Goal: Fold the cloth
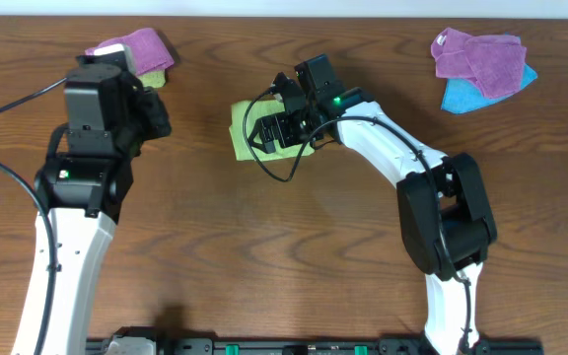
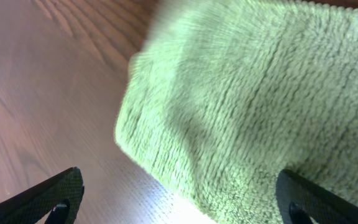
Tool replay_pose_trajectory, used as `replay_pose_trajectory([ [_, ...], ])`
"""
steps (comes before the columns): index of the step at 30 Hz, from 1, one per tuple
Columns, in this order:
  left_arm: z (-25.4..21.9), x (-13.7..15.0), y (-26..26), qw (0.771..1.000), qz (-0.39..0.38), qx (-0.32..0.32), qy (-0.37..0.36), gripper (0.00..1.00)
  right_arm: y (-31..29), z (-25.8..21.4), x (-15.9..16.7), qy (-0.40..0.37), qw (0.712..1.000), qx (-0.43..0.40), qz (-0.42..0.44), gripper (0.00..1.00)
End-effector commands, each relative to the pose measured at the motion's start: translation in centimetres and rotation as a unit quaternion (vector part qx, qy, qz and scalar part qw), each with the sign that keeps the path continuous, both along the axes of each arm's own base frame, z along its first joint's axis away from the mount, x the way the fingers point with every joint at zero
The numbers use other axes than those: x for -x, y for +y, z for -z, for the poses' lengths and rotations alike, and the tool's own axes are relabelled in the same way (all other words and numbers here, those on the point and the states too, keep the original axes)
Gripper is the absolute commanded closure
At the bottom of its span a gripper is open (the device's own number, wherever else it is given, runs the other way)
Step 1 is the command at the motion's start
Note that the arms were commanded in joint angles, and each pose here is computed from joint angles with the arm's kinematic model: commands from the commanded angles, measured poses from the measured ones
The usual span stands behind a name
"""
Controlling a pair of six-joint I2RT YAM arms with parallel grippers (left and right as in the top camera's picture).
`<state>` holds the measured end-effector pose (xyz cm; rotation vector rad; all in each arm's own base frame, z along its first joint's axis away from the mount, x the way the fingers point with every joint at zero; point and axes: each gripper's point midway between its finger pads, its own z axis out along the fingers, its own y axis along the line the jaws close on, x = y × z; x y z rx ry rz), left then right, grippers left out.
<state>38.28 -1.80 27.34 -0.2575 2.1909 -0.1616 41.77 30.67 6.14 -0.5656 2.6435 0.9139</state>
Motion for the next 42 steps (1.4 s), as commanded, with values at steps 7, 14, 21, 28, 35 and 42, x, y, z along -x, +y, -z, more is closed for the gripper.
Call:
replay_pose_trajectory([
  [7, 0.7, 0.6, -0.3, 1.0, 0.019, 0.007, 0.015, 0.84, -1.8, -3.9, -2.1, -0.027, 0.999, 0.004, 0.03, 0.01],
  [14, 4.9, 0.9, -2.1, 0.993, 0.058, 0.039, 0.09, 0.37, -6.8, -6.6, -2.9, -0.038, 0.992, 0.101, 0.062, 0.01],
  [21, 8.7, 0.7, -4.2, 0.98, 0.108, 0.073, 0.153, 0.05, -14.3, -14.1, -1.5, -0.081, 0.96, 0.245, 0.112, 0.01],
  [28, 9.9, 1.4, -3.2, 0.979, 0.087, 0.054, 0.173, 0.05, -19.4, -24.3, 5.1, -0.163, 0.935, 0.274, 0.154, 0.01],
  [35, 13.9, 2.0, -4.9, 0.973, 0.112, 0.103, 0.175, 0.05, -24.5, -27.2, 14.2, -0.21, 0.914, 0.282, 0.201, 0.01],
  [42, 17.9, 1.5, -6.7, 0.964, 0.125, 0.159, 0.172, 0.05, -27.5, -23.2, 21.4, -0.215, 0.909, 0.261, 0.245, 0.01],
])
